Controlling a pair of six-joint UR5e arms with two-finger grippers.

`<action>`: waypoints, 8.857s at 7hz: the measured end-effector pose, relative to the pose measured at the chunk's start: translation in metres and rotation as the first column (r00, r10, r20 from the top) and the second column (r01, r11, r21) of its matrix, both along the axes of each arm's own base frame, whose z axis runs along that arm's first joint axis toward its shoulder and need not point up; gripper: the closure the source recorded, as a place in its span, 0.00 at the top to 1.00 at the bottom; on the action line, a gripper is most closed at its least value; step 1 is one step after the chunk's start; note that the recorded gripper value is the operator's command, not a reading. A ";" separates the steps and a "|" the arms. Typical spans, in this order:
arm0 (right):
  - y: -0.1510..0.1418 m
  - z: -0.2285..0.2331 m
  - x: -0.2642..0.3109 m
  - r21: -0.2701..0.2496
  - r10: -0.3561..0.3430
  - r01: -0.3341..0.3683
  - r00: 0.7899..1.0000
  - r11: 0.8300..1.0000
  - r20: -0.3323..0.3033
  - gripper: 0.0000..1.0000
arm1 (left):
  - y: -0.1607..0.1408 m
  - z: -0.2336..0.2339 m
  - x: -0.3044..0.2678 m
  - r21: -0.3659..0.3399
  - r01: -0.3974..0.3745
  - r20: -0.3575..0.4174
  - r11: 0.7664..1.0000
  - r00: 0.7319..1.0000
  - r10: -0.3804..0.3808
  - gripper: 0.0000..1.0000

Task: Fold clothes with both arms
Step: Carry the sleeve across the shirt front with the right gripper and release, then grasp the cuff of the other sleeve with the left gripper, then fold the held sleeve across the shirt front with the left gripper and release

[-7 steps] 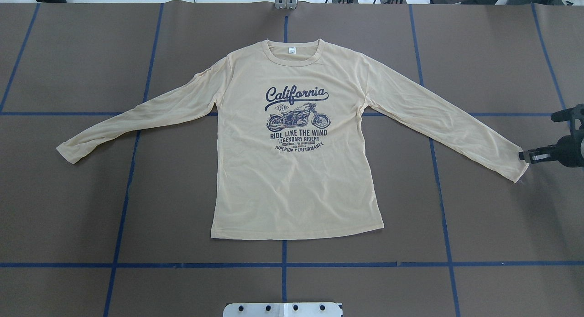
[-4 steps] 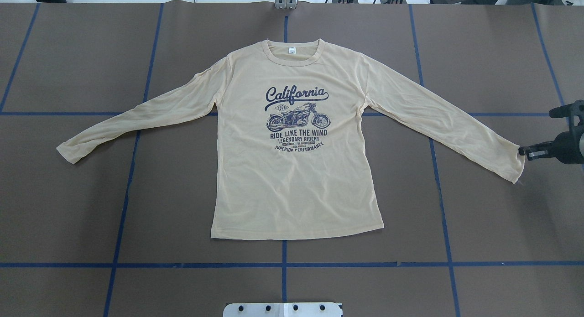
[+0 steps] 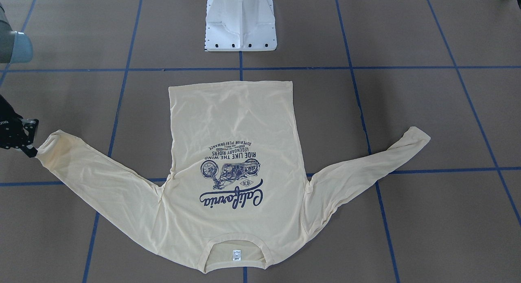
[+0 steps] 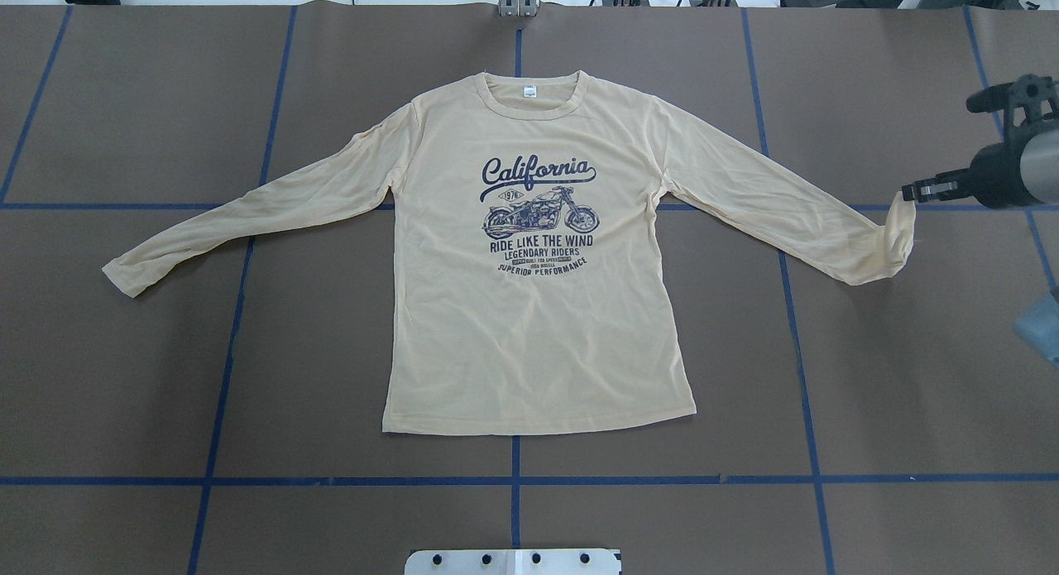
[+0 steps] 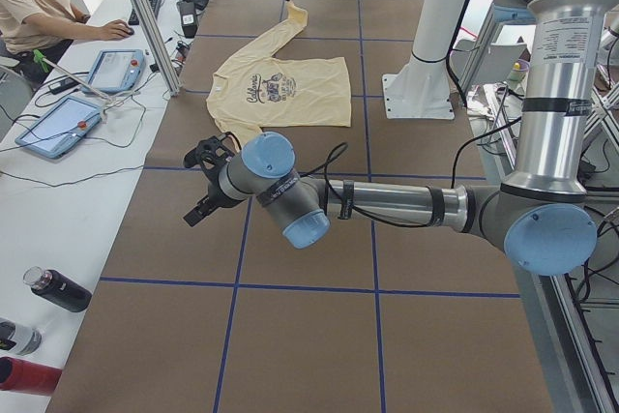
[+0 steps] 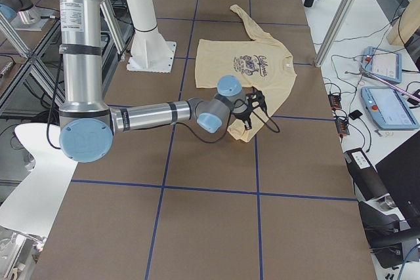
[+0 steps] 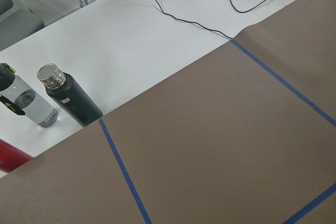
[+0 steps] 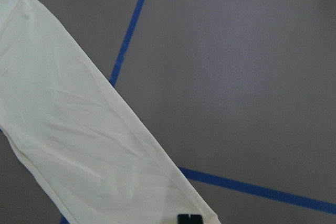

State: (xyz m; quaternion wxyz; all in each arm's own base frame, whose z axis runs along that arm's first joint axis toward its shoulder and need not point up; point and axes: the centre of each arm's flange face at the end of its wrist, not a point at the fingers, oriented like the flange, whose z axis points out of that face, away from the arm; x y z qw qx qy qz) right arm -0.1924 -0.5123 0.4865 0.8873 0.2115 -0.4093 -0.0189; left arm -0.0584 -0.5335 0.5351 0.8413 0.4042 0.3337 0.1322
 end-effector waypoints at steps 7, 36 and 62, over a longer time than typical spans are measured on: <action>-0.089 -0.311 -0.273 -0.049 0.221 -0.220 0.975 0.974 0.015 0.00 | -0.002 0.004 0.001 -0.016 0.003 -0.007 1.000 1.000 -0.003 1.00; -0.013 -0.197 -0.078 -0.064 -0.041 0.036 0.997 0.997 -0.068 1.00 | 0.088 0.103 0.288 -0.391 0.037 -0.246 0.920 0.959 -0.143 0.55; -0.015 -0.200 -0.081 -0.063 -0.025 0.020 0.997 0.998 -0.066 1.00 | -0.091 -0.427 0.570 -0.615 0.004 -0.285 0.788 0.931 -0.227 0.00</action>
